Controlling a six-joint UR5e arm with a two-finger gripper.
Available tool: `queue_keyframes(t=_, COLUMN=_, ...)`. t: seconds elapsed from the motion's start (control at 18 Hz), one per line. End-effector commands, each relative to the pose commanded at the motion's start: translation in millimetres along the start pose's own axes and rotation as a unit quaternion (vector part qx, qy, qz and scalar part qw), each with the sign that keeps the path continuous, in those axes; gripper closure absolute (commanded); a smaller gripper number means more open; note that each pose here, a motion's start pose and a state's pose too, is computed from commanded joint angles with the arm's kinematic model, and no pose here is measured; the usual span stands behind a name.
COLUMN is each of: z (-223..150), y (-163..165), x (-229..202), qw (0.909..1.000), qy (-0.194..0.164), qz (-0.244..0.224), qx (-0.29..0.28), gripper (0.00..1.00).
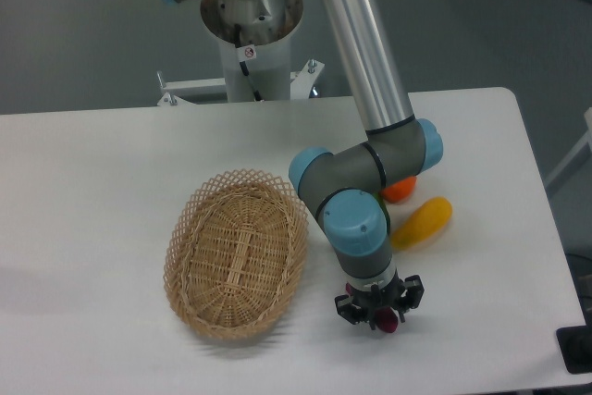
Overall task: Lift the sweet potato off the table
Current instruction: 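Close the gripper fingers around the purple sweet potato, then lift the held sweet potato up and back above the bok choy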
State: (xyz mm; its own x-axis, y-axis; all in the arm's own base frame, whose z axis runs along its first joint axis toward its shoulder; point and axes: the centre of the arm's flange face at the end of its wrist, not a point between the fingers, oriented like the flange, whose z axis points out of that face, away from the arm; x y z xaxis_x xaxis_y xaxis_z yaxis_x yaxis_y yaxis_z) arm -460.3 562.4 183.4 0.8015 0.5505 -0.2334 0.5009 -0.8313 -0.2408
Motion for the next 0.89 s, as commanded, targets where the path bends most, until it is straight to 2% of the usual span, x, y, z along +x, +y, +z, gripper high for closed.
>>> queue_keyframes(t=0.11, z=-2.1, y=-0.5, x=-0.5, qw=1.0000, qy=0.000, qz=0.000, qx=0.001, gripper=0.64)
queue_keyframes(t=0.5, z=-19.4, y=-7.6, x=-5.3, qw=0.9995, qy=-0.004, qz=0.028, qx=0.017, gripper=0.65)
queue_keyframes(t=0.67, z=-44.8, y=-13.0, x=-10.6, qw=0.9975, qy=-0.008, qz=0.060, qx=0.035, gripper=0.65)
queue_keyframes(t=0.89, z=-100.0, y=-21.8, x=-24.1, qw=0.9932, qy=-0.012, qz=0.087, qx=0.075, gripper=0.65)
